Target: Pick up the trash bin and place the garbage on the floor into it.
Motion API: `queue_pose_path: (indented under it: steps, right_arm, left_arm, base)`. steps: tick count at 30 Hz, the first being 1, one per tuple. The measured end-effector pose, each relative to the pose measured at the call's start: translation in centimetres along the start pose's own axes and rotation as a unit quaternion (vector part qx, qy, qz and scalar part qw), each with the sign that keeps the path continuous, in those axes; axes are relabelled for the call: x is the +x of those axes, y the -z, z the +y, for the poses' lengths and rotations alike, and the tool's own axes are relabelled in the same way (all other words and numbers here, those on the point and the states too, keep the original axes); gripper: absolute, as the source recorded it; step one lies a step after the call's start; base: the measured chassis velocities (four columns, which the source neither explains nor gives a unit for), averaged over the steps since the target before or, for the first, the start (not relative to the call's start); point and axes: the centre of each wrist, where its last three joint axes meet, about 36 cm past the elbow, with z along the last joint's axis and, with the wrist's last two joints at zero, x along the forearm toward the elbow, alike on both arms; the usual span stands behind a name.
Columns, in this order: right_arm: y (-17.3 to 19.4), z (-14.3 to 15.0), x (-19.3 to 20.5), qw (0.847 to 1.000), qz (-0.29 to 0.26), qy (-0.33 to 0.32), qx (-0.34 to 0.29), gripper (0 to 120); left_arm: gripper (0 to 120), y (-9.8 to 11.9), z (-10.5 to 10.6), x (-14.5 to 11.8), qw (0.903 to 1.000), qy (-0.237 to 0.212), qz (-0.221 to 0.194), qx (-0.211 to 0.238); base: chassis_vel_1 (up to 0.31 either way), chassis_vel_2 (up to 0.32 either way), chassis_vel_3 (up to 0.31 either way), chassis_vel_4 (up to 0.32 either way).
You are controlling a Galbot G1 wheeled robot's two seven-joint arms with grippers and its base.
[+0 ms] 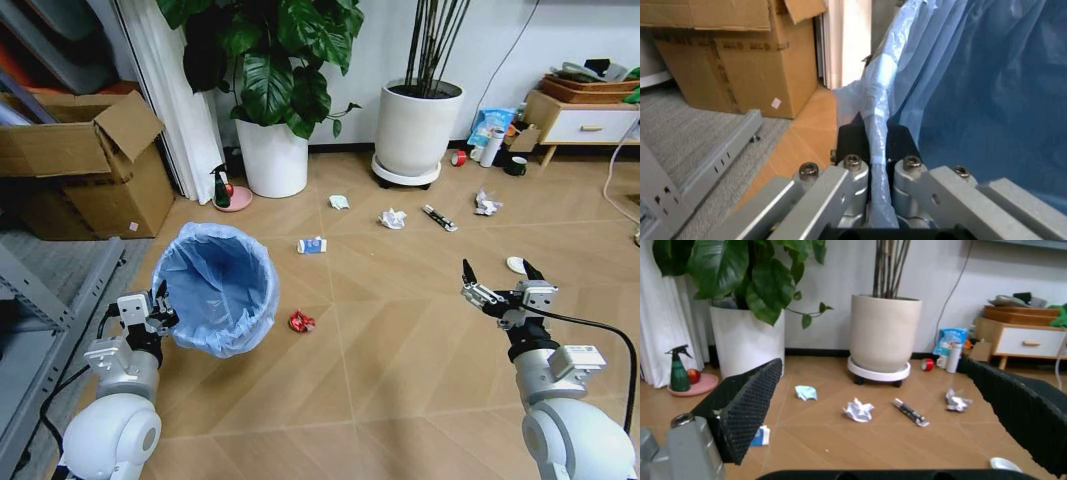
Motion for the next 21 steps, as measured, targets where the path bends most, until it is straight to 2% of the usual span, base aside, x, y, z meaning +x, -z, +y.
queue_pose_path:
  steps: [16,21]
  right_arm:
    - [-0.6,0.0,-0.2,1.0,0.003,0.004,0.002,100]
    - [-1.6,-0.2,-0.5,1.0,0.015,0.017,-0.004,100]
  left_arm:
    - [0,-0.3,-0.1,-0.1,1.0,0.002,0.002,0.004]
    - [0,-0.2,-0.2,-0.2,1.0,0.001,0.0,0.007]
  base:
    - [-0.044,0.303,0.041,-0.308]
    - [-0.023,0.23,0.027,-0.19]
